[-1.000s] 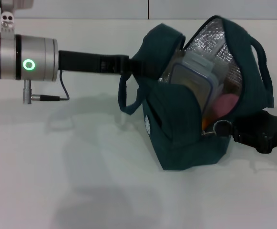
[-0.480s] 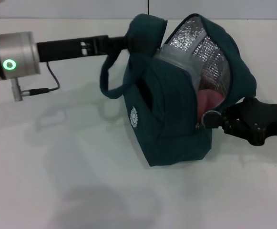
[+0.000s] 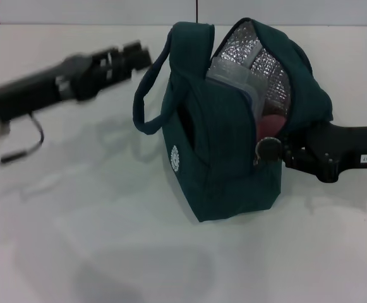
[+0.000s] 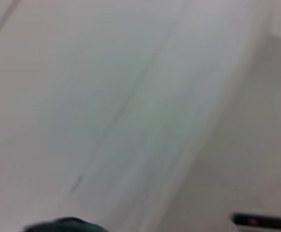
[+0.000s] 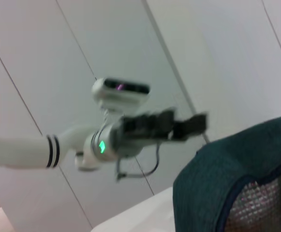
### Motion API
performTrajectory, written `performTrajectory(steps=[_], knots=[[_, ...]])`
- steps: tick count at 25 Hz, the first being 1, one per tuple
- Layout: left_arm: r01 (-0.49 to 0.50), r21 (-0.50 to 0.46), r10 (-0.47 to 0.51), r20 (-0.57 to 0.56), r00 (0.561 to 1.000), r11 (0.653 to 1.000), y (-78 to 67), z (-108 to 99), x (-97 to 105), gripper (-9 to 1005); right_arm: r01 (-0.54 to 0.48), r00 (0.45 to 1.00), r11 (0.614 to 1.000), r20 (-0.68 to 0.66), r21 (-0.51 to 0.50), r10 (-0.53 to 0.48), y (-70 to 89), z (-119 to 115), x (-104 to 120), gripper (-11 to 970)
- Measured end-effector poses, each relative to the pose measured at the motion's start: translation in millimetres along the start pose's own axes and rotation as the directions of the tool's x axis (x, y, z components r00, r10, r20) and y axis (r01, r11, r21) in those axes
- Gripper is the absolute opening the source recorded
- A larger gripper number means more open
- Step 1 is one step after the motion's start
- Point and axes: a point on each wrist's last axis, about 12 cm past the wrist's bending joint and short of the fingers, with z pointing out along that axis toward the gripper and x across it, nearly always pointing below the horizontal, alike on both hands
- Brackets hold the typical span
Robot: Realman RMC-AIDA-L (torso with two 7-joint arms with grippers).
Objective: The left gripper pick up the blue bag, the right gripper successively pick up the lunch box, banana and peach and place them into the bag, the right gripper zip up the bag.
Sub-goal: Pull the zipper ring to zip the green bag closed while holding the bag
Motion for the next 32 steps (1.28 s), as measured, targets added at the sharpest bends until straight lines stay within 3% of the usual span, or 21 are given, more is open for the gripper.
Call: performTrajectory(steps=[1,2,7,12,20,32], knots=[[-0.009,0.015,0.009,0.008,1.0,1.0,-4.8,-6.6,10.0,465,0.003,1.0,1.0,0.007,-0.002,-0.003,-0.1,0.6,-1.2,6],[-0.046,0.043,0.045,0.029,0.999,0.998,-14.4,-17.1,32.3,465,0.007,1.0,1.0,0.017,-0.004,-0.007,0.1,0.8,-2.8,6],[-0.091,0.023,0.089,0.072,0.993,0.996,-29.4,-33.0,84.7,464,0.041,0.994,0.999,0.1,-0.005,-0.04,-0.3,1.4,-14.5,6],[-0.111,0.007,0.11,0.087,0.99,0.994,-39.2,-29.8,118.5,465,0.053,0.99,0.998,0.131,-0.02,-0.05,-4.1,12.5,-26.0,6],[-0.132,-0.045,0.136,0.074,0.988,0.99,-35.7,-5.5,138.1,467,0.034,0.995,0.999,0.091,-0.031,-0.031,-11.1,34.9,-32.3,6],[-0.182,-0.189,0.207,0.121,0.971,0.965,-38.0,-5.0,155.2,469,0.014,0.995,1.0,0.096,-0.018,-0.013,-12.5,40.6,-28.1,7]])
